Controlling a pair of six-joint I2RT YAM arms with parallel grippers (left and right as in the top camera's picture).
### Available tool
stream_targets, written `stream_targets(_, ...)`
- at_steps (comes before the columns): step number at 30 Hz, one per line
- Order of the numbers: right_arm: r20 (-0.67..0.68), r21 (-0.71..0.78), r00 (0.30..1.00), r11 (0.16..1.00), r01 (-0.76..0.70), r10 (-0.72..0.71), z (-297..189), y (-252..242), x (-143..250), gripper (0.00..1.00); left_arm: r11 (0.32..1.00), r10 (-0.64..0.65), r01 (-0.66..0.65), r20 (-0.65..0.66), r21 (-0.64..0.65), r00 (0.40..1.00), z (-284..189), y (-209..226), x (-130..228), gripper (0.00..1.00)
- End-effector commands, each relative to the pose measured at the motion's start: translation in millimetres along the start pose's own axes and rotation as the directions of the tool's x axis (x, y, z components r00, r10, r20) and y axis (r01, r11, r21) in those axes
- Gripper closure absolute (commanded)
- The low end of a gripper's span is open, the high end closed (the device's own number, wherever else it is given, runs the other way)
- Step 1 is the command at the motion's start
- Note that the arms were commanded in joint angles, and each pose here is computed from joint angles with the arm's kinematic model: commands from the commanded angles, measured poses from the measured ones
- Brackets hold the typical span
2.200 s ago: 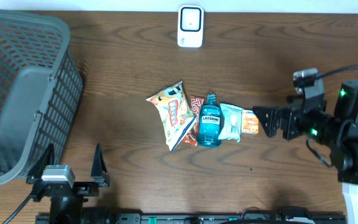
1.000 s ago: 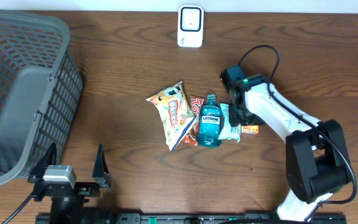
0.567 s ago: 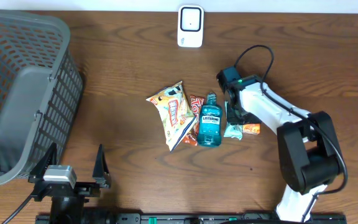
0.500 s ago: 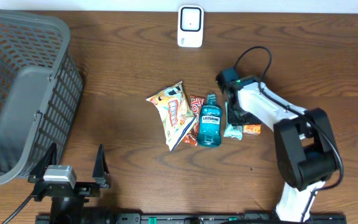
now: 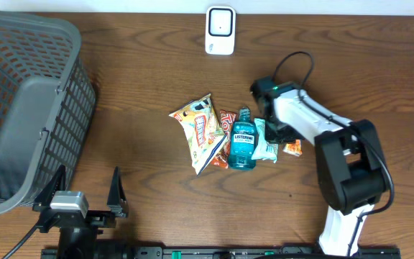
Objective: Scan the item barcode
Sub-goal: 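Grasp the Kleenex pack with the right gripper and lift it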
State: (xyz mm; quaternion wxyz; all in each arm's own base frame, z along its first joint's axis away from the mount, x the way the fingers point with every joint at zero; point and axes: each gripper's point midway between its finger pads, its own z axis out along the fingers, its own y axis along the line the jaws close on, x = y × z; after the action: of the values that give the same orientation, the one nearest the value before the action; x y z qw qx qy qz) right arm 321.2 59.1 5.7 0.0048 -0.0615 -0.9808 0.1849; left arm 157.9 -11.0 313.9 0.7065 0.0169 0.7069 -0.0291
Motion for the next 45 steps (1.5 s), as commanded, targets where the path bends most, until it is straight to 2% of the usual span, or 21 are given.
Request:
stream_targets(1, -0.163, -0.323, 0.985, 0.941, -0.104, 0.053, -31.5, 32.8, 18.9, 0.99, 1.000, 0.009, -0.009, 0.009, 0.014, 1.000, -1.5, -2.4, -1.3, 0.02)
stream_targets(4, -0.287, -0.476, 0.946, 0.834, -0.279, 0.153, -72.8, 42.1, 25.4, 0.99, 1.000, 0.009, -0.009, 0.009, 0.014, 1.000, -1.5, -2.4, -1.3, 0.02)
stream_targets(7, -0.506, -0.556, 0.833, 0.654, -0.514, 0.225, -118.5, 53.1, 38.1, 0.99, 1.000, 0.009, -0.009, 0.009, 0.014, 1.000, -1.5, -2.4, -1.3, 0.02)
stream_targets(9, -0.619, -0.544, 0.750, 0.562, -0.624, 0.233, -141.5, 55.4, 44.6, 0.98, 1.000, 0.009, -0.009, 0.009, 0.014, 1.000, -1.5, -2.4, -1.3, 0.02)
stream_targets(10, -0.687, -0.506, 0.685, 0.517, -0.690, 0.242, -151.9, 55.8, 48.7, 0.98, 1.000, 0.009, -0.009, 0.009, 0.014, 1.000, -1.5, -2.4, -1.3, 0.02)
stream_targets(12, -0.791, -0.412, 0.559, 0.458, -0.788, 0.250, -165.4, 58.8, 55.7, 0.98, 1.000, 0.009, -0.009, 0.009, 0.014, 1.000, -1.5, -2.4, -1.3, 0.02)
stream_targets(14, -0.852, -0.357, 0.475, 0.418, -0.835, 0.221, -177.7, 64.6, 59.2, 0.98, 1.000, 0.009, -0.009, 0.009, 0.014, 1.000, -1.5, -2.4, -1.3, 0.02)
stream_targets(17, -0.893, -0.327, 0.417, 0.392, -0.860, 0.169, -190.9, 70.2, 62.4, 0.99, 1.000, 0.009, -0.009, 0.009, 0.014, 1.000, -1.5, -2.4, -1.3, 0.02)
stream_targets(20, -0.899, -0.334, 0.413, 0.386, -0.860, 0.143, -195.3, 71.3, 63.2, 0.98, 1.000, 0.009, -0.009, 0.009, 0.014, 1.000, -1.5, -2.4, -1.3, 0.02)
stream_targets(24, -0.888, -0.368, 0.443, 0.387, -0.846, 0.125, -196.1, 71.1, 62.8, 0.99, 1.000, 0.009, -0.009, 0.009, 0.014, 1.000, -1.5, -2.4, -1.3, 0.02)
stream_targets(27, -0.901, -0.334, 0.411, 0.381, -0.862, 0.140, -196.0, 71.0, 62.4, 0.98, 1.000, 0.009, -0.009, 0.009, 0.014, 1.000, -1.5, -2.4, -1.3, 0.02)
stream_targets(32, -0.959, -0.178, 0.242, 0.347, -0.921, 0.150, -205.5, 73.0, 64.2, 0.99, 1.000, 0.009, -0.009, 0.009, 0.014, 1.000, -1.5, -2.4, -1.3, 0.02)
stream_targets(38, -0.954, 0.158, -0.081, 0.254, -0.954, 0.289, -200.0, 73.2, 59.3, 0.98, 1.000, 0.009, -0.009, 0.009, 0.014, 1.000, -1.5, -2.4, -1.3, 0.02)
stream_targets(42, -0.935, 0.276, -0.210, 0.216, -0.937, 0.286, -205.8, 75.6, 56.3, 0.98, 1.000, 0.009, -0.009, 0.009, 0.014, 1.000, -1.5, -2.4, -1.3, 0.02)
stream_targets(45, -0.931, 0.311, -0.251, 0.215, -0.926, 0.265, -210.7, 75.8, 56.2, 0.99, 1.000, 0.009, -0.009, 0.009, 0.014, 1.000, -1.5, -2.4, -1.3, 0.02)
